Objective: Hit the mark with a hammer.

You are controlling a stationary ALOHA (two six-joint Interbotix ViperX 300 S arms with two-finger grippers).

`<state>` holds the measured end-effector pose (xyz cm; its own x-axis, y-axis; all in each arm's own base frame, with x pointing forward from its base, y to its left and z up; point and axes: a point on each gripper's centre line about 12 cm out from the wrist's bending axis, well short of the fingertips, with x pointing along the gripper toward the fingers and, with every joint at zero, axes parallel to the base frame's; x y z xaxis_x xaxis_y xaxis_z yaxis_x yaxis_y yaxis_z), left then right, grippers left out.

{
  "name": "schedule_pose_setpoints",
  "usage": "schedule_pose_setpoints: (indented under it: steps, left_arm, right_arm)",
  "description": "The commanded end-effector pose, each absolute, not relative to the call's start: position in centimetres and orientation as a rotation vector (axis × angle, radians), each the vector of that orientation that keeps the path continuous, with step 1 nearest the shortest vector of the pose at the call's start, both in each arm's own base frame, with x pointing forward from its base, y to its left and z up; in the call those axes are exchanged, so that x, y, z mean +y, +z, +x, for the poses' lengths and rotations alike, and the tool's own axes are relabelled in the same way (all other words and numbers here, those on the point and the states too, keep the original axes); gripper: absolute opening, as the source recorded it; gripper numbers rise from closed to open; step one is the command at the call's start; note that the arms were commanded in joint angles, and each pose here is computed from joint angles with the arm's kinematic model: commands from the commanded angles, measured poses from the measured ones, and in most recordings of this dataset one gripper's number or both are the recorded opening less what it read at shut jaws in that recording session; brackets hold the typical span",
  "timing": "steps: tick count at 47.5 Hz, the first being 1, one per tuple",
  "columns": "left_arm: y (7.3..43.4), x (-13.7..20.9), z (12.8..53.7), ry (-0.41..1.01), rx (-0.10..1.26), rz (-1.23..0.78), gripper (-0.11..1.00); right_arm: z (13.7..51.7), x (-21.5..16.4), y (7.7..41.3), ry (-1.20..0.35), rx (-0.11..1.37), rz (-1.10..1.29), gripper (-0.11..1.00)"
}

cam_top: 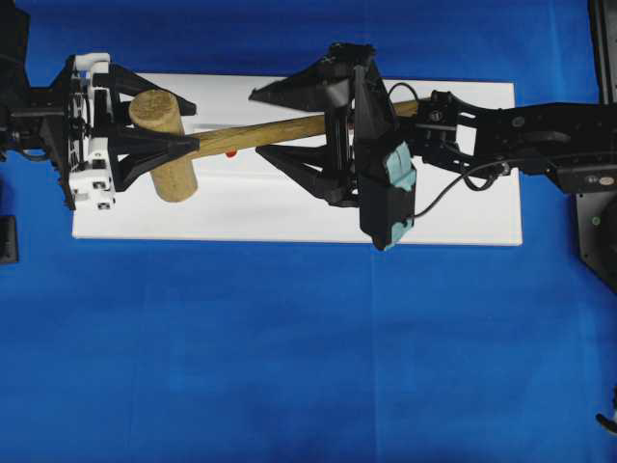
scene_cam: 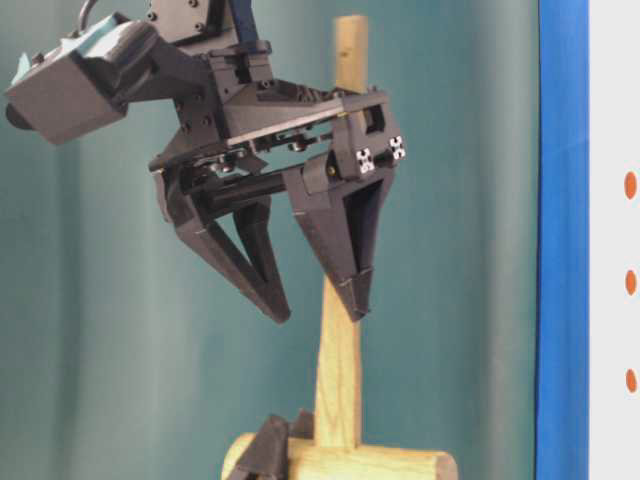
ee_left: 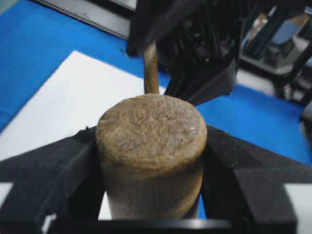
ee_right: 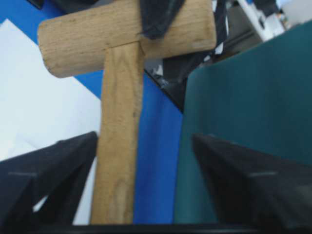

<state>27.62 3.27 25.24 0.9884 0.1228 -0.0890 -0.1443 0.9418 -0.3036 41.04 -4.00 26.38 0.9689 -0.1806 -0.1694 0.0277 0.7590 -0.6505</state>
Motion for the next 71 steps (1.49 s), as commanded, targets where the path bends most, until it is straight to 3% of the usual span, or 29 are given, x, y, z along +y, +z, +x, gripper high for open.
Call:
schedule_pose_setpoints:
  steps: [1,3,20,33,44,54,59,66,71]
  left_arm:
    - [26.3,3.3,27.4,0.13,0.046,-0.256,0.45]
    - [26.2,3.3,27.3,0.129,0.06,-0.2,0.45]
    - [25.8,3.1,27.3,0.111,0.124,0.09,0.45]
    - [26.0,2.8,27.4,0.099,0.118,0.119,0.45]
    - [26.4,2.1,27.6,0.074,0.106,0.122,0.45]
    - [26.5,2.0,27.7,0.069,0.103,0.122,0.45]
    - [26.4,2.0,27.7,0.069,0.104,0.122,0.45]
    - [26.4,2.0,27.7,0.069,0.104,0.122,0.45]
    - [26.4,2.0,27.7,0.069,0.104,0.124,0.45]
  right_arm:
    - [40.9,-4.0,28.8,-0.141,0.184,-0.648,0.91]
    - [40.8,-4.0,28.8,-0.142,0.194,-0.611,0.95]
    - [40.4,-3.5,28.1,-0.115,0.297,-0.241,0.93]
    - [40.8,-3.6,27.7,-0.12,0.309,-0.186,0.93]
    - [42.1,-4.3,25.2,-0.137,0.367,-0.157,0.93]
    - [42.3,-4.3,24.8,-0.138,0.374,-0.153,0.88]
    - [42.3,-4.3,24.8,-0.136,0.376,-0.152,0.71]
    - [42.3,-4.3,24.8,-0.135,0.377,-0.152,0.26]
    - [42.3,-4.2,24.8,-0.133,0.379,-0.151,0.05]
